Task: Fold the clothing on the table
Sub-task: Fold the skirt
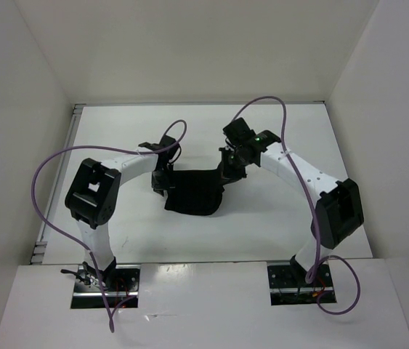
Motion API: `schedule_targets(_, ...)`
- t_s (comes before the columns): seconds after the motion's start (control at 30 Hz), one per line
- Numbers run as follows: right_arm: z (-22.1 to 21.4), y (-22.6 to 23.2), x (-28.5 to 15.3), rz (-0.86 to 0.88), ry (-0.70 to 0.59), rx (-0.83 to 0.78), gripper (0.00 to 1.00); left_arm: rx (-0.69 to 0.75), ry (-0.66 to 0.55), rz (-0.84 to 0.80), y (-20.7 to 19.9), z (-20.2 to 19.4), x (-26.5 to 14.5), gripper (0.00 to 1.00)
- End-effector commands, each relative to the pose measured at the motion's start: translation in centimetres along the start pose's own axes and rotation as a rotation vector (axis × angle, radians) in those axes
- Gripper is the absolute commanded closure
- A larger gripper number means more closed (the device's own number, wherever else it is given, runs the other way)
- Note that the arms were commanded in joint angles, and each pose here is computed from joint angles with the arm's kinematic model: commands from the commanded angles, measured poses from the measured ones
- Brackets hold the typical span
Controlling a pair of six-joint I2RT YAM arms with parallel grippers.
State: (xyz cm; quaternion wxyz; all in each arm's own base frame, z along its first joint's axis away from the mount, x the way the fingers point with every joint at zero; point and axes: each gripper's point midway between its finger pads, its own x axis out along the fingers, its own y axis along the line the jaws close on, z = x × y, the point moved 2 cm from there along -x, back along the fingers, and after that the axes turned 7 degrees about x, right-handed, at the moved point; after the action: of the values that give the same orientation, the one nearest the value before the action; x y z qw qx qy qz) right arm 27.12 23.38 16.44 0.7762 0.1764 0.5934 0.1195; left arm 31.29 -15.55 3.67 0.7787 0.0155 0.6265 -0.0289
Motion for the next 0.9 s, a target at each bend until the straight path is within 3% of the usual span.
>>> schedule_targets(0.0,0.3,1.8,-0.3,0.028,0.007,-0.062,1.0,-0.027,0.002,-0.049,-1.4,0.1,0.1,0.67)
schedule_targets(0.47,-1.8,9.6,5.4,0.18,0.139,-0.239,1.0,-0.066,-0.004,-0.085,-1.9,-0.1,-0.6,0.67)
schedule_targets(0.87,-2.5,12.0,8.8,0.303,0.227,-0.232,1.0,-0.066,-0.012,-0.088,-1.9,-0.2,-1.0,0.67)
